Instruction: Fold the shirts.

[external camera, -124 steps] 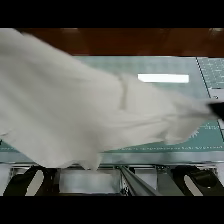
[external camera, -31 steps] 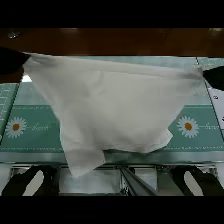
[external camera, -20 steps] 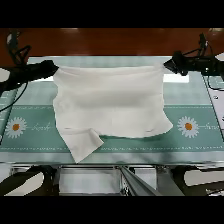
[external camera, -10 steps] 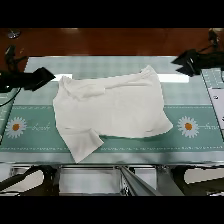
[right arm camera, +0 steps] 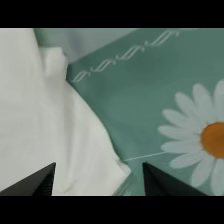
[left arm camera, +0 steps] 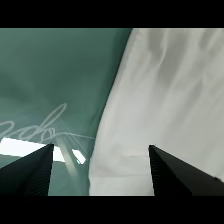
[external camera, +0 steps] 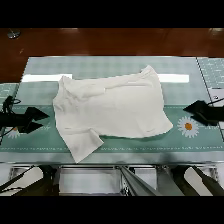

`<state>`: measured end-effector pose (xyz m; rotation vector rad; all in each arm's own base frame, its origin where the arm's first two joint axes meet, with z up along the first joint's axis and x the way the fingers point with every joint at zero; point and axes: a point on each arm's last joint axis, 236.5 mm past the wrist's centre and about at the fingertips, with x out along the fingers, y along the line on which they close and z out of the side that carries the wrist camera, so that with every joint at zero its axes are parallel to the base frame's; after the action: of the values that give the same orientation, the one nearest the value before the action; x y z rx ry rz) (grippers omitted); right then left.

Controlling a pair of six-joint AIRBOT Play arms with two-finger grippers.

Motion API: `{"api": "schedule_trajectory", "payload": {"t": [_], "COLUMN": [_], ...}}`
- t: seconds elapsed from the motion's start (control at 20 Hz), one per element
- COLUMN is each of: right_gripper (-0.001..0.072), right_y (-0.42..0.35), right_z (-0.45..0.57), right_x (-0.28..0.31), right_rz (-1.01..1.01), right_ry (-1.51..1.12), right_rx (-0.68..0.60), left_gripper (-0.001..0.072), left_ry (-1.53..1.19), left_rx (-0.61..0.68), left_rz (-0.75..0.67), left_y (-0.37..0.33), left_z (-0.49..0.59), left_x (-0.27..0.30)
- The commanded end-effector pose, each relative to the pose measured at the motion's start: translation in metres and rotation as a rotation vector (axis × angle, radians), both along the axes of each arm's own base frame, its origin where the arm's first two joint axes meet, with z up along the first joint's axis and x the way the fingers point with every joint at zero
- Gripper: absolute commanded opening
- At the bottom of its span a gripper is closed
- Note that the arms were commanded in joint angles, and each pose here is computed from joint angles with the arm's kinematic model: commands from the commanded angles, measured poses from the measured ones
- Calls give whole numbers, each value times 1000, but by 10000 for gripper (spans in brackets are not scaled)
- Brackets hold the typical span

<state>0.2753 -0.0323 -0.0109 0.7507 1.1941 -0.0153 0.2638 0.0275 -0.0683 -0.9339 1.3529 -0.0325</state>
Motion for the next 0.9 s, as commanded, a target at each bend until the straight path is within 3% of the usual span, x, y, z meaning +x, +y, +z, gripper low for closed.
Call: {"api": "schedule_trajectory", "payload": {"t": [0.0,0.45,0.75,0.8,0.85], "right_gripper": [626,625,625,625,625], "right_y": [48,67,41,30,19], "right_z": [-24,-30,-16,-12,-10], "right_x": [-28,-39,-21,-19,-19], "right_rz": [-50,-33,-116,-134,-151], "right_ry": [-72,-51,-105,-114,-112], "right_rx": [146,217,180,155,129], "left_gripper": [698,698,694,609,344], "left_ry": [-36,14,16,20,37], "left_rx": [-111,-93,-130,-129,-113], "left_rz": [46,-133,-257,-279,-301], "left_y": [-17,-74,-99,-98,-95], "left_z": [-3,-34,-31,-31,-34], "left_x": [-6,-6,-17,-21,-28]}}
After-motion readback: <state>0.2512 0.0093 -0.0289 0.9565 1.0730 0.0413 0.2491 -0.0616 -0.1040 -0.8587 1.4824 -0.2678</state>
